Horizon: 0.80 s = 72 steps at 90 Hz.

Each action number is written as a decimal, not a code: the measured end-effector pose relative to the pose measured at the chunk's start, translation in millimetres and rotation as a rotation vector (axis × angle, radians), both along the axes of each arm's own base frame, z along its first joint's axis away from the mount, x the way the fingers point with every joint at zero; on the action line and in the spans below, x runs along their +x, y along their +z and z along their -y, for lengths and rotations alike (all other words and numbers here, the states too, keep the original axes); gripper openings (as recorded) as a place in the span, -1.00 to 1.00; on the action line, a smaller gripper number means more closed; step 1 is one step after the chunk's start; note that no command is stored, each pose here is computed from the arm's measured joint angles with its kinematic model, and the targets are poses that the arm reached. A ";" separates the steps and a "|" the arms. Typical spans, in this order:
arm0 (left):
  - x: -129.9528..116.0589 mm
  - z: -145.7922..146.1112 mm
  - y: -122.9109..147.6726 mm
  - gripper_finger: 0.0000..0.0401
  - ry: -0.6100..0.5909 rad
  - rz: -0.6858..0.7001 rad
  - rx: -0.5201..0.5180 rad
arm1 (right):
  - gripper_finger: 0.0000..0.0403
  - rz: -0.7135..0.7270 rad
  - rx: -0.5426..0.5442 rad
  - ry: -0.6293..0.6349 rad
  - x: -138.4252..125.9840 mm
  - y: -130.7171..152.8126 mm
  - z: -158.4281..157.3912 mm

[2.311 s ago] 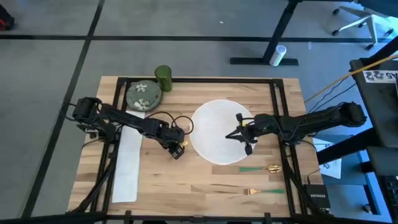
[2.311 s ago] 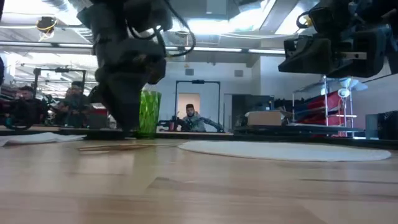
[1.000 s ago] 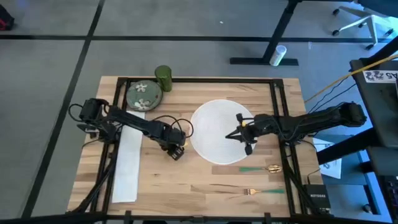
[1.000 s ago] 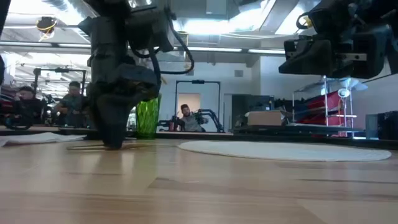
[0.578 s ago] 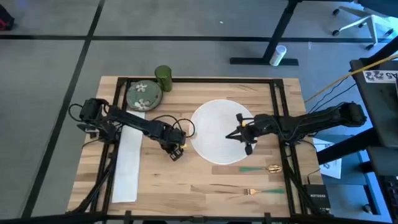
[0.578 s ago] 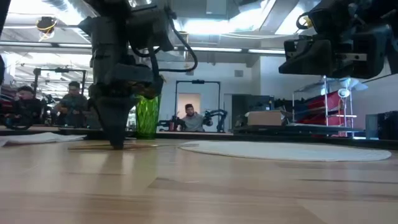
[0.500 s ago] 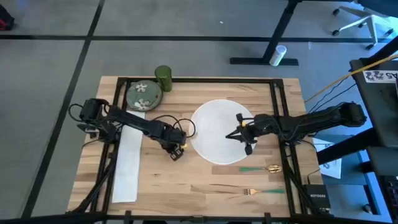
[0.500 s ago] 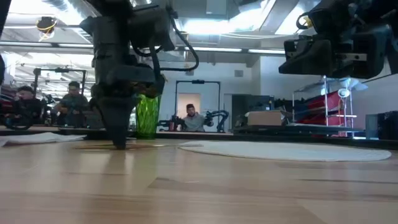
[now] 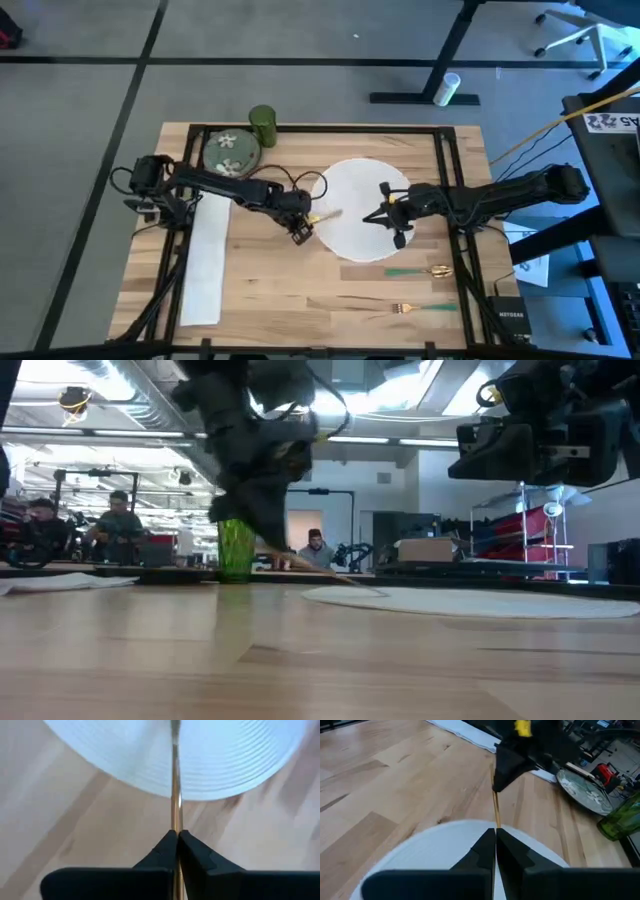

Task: Set table place
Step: Put the gold table knife on the white table mat

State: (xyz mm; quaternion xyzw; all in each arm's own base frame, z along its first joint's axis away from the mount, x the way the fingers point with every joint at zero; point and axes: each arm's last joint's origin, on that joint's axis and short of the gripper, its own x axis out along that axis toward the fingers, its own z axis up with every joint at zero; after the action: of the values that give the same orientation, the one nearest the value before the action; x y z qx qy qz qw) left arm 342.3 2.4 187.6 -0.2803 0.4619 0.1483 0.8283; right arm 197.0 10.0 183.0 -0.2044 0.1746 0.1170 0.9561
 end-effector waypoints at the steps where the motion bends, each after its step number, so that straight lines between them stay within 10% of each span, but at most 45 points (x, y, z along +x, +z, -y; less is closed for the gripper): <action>1: 0.7 -0.9 0.2 -1.00 0.000 0.007 0.001 | -1.00 0.000 0.000 0.000 0.0 0.0 0.0; 33: 15.8 -14.6 12.1 -1.00 0.001 0.208 0.032 | -1.00 -0.003 0.000 0.000 -0.1 -0.3 0.1; 72: 5.2 -9.2 3.1 -1.00 -0.115 0.064 0.088 | -1.00 -0.070 0.011 -0.086 -2.4 -5.9 2.1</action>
State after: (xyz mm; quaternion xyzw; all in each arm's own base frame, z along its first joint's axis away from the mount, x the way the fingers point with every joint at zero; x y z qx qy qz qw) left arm 347.6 11.7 190.8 -0.2211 0.4437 0.1115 0.8613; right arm 194.6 7.9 177.1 -0.1874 0.2160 0.0840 0.9545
